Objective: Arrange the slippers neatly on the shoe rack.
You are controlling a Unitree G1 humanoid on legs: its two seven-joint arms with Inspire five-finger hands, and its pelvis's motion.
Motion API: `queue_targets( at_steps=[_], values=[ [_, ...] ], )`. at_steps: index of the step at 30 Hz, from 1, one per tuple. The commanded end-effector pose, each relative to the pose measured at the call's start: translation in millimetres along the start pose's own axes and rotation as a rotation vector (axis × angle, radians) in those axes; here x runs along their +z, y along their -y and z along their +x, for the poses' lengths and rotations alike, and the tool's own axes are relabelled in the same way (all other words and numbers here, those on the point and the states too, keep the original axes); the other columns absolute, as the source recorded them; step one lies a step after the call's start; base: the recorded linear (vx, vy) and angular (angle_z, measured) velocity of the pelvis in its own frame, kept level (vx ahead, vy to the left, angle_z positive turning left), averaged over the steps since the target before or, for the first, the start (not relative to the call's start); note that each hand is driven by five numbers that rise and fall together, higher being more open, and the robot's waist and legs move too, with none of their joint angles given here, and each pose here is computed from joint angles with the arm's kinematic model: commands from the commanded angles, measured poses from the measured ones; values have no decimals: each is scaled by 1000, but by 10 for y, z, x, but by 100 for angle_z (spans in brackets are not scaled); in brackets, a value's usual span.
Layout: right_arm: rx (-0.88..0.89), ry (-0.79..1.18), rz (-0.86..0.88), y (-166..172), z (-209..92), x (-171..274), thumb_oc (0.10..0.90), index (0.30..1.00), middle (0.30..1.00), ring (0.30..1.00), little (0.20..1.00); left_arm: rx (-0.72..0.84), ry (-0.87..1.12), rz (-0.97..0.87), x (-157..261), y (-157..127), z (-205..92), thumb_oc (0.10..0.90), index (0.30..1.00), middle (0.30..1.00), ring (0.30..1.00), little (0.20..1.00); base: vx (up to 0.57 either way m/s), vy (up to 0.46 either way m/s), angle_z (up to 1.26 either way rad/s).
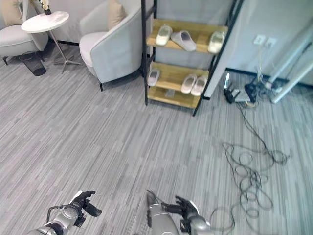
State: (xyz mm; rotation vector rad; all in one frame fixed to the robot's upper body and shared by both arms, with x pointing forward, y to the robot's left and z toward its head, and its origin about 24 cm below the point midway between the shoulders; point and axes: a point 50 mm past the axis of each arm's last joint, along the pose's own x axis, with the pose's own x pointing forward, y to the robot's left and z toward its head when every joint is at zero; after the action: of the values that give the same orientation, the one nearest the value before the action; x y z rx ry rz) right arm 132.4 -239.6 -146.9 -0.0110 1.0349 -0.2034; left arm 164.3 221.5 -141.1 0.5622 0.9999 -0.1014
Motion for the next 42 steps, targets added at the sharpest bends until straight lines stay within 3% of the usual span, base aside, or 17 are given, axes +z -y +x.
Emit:
queue_targets(
  at_steps=[1,6,12,16,28,42],
  values=[
    [-154,-141,82,438,-129,-374,800,900,900,900,900,-71,-88,53,-299,203,-76,800,900,900,900,900,490,-219,-4],
    [-208,-215,183,550,-208,-573,800,900,900,900,900,-132,-145,13,-450,392,-142,800,900,900,900,900,337,-224,4],
    [-293,-12,251,763,-137,-71,800,900,900,900,900,-146,-14,72,-172,501,-111,800,900,900,900,900,391,-131,-53],
    [-274,59,262,696,-94,104,800,900,900,900,900,-154,5,89,-140,541,-114,800,900,900,900,900,414,43,-60],
    [-200,51,375,359,-48,10,800,900,900,900,900,-77,-125,1,-418,414,-143,800,900,900,900,900,252,55,-34],
    [-401,142,552,814,-161,72,800,900,900,900,900,-113,-48,78,-249,517,-123,800,900,900,900,900,246,-240,26]
  ],
)
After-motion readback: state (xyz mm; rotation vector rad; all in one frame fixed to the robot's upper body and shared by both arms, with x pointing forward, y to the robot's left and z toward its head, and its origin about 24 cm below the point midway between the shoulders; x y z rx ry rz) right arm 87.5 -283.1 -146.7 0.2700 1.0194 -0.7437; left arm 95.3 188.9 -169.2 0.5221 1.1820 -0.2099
